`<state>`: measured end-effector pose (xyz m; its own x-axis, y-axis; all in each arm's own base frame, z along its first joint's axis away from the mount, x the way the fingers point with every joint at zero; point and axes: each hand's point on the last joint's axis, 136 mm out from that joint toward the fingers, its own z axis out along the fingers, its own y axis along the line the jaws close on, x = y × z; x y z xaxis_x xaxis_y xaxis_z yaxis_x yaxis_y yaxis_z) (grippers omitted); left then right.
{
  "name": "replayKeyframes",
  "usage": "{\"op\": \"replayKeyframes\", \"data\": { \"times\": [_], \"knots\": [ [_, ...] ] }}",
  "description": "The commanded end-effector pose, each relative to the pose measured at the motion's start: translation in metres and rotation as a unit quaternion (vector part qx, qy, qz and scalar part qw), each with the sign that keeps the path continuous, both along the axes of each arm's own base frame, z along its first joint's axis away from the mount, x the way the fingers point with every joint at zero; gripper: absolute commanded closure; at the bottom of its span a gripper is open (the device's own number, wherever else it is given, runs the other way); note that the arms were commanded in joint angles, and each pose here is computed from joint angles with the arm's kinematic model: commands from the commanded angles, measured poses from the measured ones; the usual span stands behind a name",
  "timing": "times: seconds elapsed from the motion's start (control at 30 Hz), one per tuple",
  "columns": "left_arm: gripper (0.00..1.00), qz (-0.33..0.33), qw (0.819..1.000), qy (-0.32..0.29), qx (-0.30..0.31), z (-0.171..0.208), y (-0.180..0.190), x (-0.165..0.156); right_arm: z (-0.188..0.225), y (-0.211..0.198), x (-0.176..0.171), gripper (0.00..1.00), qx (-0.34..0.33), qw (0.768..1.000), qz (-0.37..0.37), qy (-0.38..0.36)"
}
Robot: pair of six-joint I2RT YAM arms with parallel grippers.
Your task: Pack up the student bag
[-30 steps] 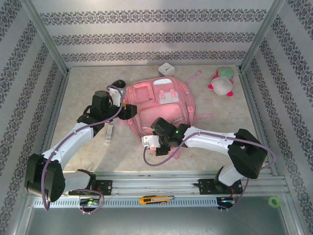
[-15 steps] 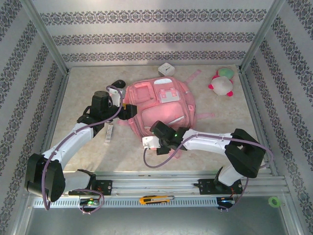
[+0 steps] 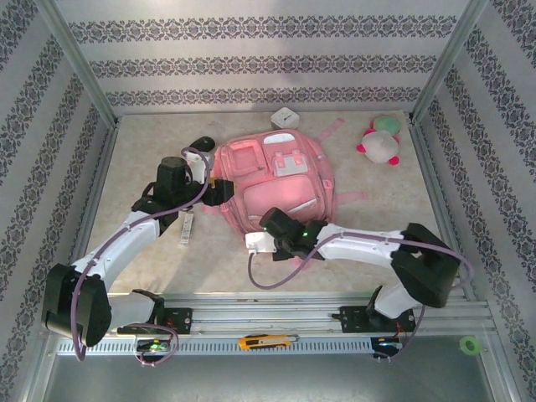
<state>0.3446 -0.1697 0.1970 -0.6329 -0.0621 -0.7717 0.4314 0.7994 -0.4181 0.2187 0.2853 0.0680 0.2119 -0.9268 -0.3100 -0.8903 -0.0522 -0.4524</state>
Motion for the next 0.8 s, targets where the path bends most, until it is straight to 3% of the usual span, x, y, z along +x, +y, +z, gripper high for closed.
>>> {"op": "replayKeyframes", "data": {
  "times": [0.0, 0.2, 0.37, 0.77],
  "knots": [
    [0.31, 0.015, 0.999, 0.013, 0.027, -0.011, 0.013, 0.003, 0.02, -0.017, -0.019, 1.0, 0.0, 0.999, 0.041, -0.002],
    [0.33, 0.031, 0.996, 0.075, -0.035, -0.046, 0.01, 0.006, 0.052, -0.05, -0.028, 1.0, -0.005, 0.997, 0.067, -0.03],
    [0.38, 0.002, 0.987, 0.106, -0.122, -0.067, -0.008, 0.008, 0.061, -0.063, -0.026, 1.0, 0.02, 0.997, 0.063, -0.037],
    [0.43, -0.037, 0.965, 0.117, -0.231, -0.084, -0.03, 0.009, 0.058, -0.068, -0.021, 1.0, 0.034, 0.998, 0.049, -0.028]
  ]
}}
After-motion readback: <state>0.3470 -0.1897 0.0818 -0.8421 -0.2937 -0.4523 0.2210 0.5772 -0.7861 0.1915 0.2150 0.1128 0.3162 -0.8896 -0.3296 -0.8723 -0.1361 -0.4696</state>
